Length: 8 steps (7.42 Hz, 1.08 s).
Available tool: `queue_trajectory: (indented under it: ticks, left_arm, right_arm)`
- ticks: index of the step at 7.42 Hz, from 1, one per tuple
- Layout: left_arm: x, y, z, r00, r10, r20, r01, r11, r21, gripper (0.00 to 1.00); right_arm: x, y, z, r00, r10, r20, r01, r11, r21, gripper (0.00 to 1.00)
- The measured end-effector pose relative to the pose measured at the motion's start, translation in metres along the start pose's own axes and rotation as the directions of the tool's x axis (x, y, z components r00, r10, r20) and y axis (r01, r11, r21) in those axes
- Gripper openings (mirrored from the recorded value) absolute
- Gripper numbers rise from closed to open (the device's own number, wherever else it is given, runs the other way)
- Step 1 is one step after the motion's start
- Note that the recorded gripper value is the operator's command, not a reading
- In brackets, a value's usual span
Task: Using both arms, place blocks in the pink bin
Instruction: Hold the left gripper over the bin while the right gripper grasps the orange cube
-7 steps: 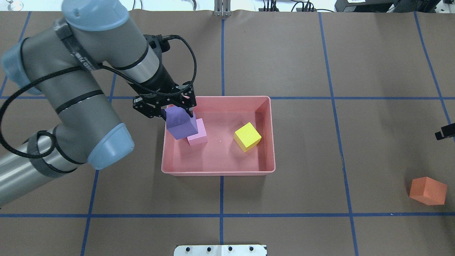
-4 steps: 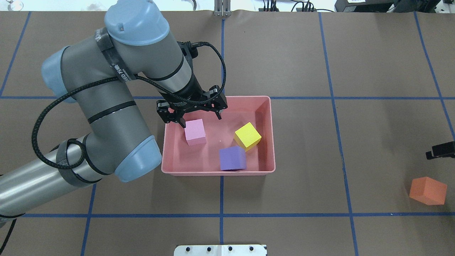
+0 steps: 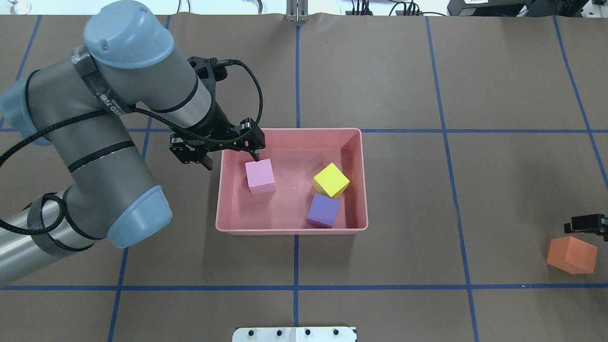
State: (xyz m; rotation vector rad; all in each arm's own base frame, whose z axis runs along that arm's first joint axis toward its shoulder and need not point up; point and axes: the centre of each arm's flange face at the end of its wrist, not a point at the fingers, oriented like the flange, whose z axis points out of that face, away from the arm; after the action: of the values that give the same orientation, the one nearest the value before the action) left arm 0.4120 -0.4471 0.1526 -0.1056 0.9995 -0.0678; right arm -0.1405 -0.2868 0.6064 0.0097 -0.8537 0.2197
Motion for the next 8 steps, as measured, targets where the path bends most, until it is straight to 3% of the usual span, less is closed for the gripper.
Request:
queue_trajectory:
  ticks: [5,8]
  left_arm:
    - [-0.008,-0.004,0.001,1.000,0.004,0.008,-0.004,1.000,0.006,1.00]
    - [-0.009,-0.006,0.004,1.000,0.001,0.014,-0.001,1.000,0.006,1.00]
  right_arm:
    - [-0.009,0.024,0.015,0.984,0.172,-0.034,-0.168,0.981,0.094,1.00]
    - [-0.013,0.042,0.031,0.982,0.174,-0.075,-0.164,0.978,0.127,1.00]
